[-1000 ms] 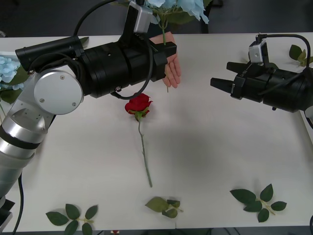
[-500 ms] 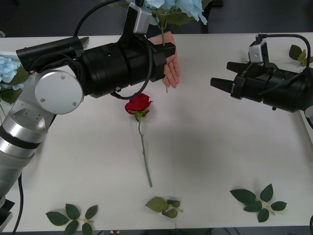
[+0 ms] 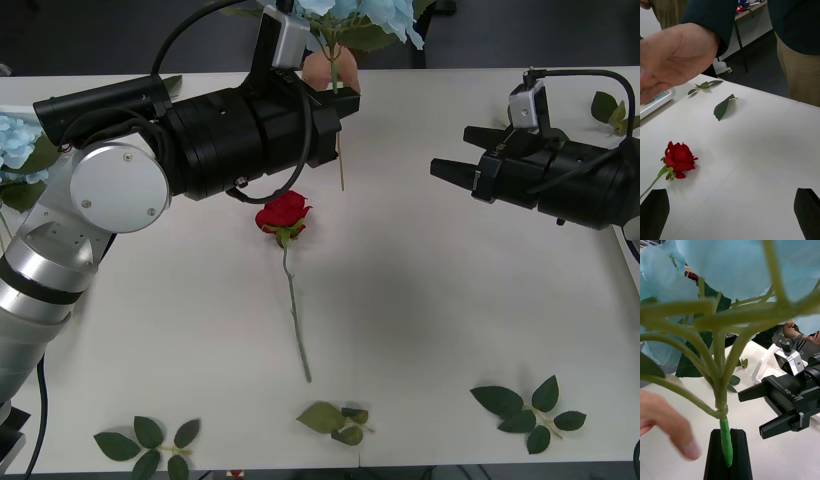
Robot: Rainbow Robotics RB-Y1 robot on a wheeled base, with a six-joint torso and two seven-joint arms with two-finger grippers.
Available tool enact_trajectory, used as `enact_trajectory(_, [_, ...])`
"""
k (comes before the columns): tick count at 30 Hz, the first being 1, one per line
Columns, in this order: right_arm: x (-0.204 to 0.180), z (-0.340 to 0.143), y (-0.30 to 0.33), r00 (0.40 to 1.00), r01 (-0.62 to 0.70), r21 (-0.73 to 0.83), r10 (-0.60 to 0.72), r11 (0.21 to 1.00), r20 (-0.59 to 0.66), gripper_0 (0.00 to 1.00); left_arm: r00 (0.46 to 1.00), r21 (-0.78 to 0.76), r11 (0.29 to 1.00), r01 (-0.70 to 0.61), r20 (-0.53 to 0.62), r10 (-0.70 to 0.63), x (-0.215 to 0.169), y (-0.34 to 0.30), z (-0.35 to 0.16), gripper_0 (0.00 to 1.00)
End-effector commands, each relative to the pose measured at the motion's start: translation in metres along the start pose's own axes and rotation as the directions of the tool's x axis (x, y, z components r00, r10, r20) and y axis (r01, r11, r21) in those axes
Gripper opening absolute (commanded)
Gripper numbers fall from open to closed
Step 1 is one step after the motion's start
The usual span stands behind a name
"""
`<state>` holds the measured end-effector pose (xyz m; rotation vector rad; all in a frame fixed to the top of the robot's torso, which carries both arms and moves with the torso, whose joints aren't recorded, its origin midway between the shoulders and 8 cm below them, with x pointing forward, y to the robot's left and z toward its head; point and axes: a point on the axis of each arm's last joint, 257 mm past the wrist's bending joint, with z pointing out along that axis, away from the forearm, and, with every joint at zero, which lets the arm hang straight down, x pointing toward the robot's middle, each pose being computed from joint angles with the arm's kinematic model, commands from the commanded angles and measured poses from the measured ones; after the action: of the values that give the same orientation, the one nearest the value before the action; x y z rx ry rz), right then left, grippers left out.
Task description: Place the red flowers into the right box and the blue flowers into the left box. If a person shows an open palm, hand one flower to the person first, then continue sorting.
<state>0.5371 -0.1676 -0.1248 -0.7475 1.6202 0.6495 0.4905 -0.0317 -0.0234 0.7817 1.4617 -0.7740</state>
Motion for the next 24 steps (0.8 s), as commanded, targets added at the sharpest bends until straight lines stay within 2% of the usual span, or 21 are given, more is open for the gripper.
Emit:
enact_trajectory(1, [0.0026, 0.0063, 0.0090, 1.000, 0.017, -0.008, -0.017, 1.000, 0.012, 0.97, 0.998, 0.029, 0.999, -0.034, 0.047, 0.033, -0.0280, -0.0128, 0.0066, 0.00])
enact_trajectory(24, [0.0033, 0.0061, 0.0087, 1.000, 0.016, -0.006, -0.016, 1.000, 0.012, 0.97, 0.998, 0.031, 0.999, -0.031, 0.046, 0.030, -0.0272, -0.0125, 0.0059, 0.00])
